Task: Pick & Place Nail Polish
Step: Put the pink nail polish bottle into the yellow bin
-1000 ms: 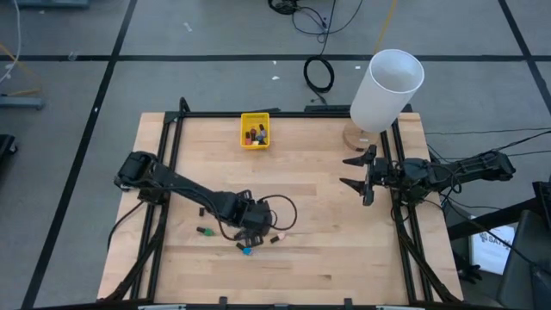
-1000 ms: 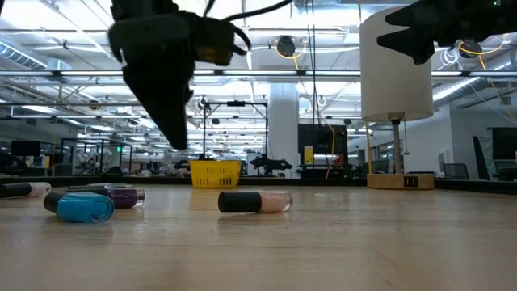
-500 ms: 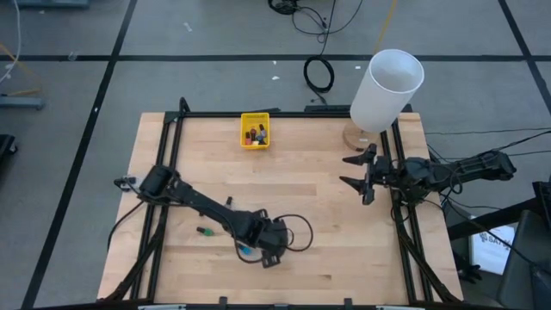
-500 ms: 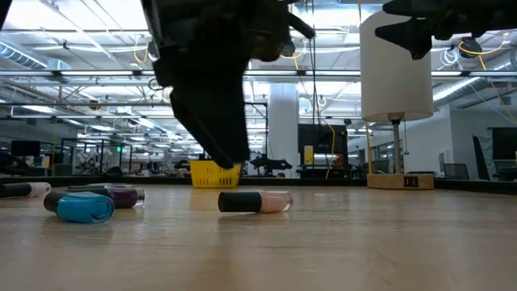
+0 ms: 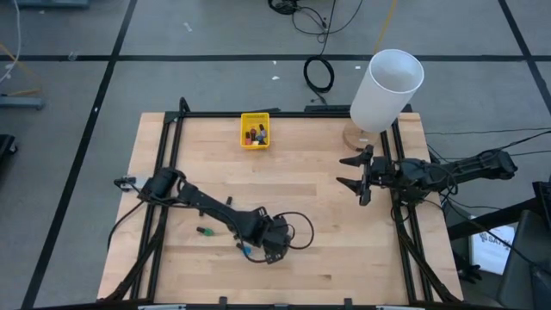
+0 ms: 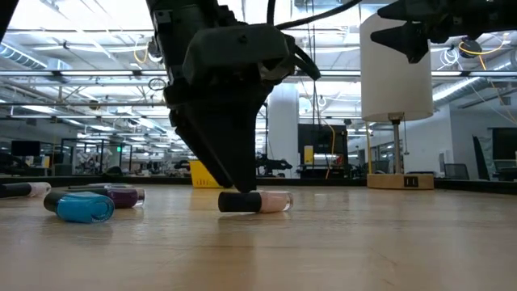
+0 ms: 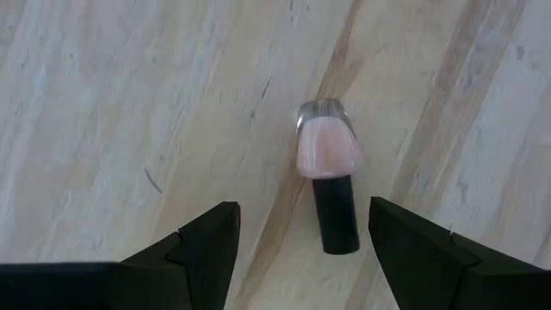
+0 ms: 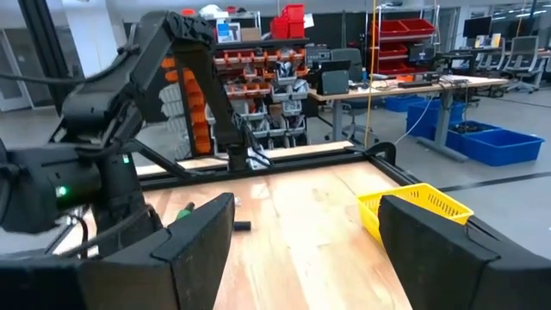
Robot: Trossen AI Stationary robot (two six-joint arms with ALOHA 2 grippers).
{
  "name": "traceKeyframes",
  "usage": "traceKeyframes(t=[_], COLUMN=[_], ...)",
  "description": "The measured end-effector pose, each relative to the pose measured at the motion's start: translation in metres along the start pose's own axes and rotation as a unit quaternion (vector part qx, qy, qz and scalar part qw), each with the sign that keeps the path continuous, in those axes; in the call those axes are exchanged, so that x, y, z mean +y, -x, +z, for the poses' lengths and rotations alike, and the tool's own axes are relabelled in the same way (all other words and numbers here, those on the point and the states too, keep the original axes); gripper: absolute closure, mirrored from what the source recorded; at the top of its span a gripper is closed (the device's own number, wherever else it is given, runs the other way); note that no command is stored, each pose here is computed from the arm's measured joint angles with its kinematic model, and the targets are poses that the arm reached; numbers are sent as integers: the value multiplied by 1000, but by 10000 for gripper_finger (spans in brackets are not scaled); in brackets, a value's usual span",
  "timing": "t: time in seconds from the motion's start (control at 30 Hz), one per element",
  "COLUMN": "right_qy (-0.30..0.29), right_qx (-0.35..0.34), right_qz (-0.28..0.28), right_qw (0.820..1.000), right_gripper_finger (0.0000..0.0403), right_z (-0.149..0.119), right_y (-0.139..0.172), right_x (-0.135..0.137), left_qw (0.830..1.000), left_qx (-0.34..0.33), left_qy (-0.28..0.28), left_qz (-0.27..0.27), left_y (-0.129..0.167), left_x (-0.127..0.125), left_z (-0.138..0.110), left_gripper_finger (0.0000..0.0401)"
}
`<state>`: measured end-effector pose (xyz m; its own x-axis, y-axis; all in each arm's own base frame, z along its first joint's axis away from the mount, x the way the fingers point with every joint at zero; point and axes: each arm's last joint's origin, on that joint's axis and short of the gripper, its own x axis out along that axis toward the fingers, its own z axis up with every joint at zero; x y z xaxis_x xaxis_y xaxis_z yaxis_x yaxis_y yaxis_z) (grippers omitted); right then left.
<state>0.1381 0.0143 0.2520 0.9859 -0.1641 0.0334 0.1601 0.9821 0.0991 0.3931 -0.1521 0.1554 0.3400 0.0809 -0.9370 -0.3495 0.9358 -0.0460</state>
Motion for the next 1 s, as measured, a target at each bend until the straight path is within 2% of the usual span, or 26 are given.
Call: traceKeyframes(t=[0.27,0.6,0.73,0.9,1.0], right_qy=[-1,-1,-1,-2,-2], right_qx=[1,2,2,2,2], right_qz=[0,0,0,0,0], right_qw=[1000,1000,1000,1000,1000], right_gripper_finger=[129,129,129,129,129], right_z=[-1,-2,-2,-2,-2], right_y=[-4,-5,-5,-5,-6], right_x=[1,2,2,2,2], left_qw=[1000,999,999,999,998], left_qx=[6,32,42,48,60], left_qy=[-3,-3,-3,6,-15], left_qz=[4,25,21,19,12], left_y=[-20,-24,-24,-25,-26], left_x=[-7,-4,-4,-3,-2], left_z=[-6,-12,-13,-13,-13], left_gripper_finger=[151,158,203,296,346])
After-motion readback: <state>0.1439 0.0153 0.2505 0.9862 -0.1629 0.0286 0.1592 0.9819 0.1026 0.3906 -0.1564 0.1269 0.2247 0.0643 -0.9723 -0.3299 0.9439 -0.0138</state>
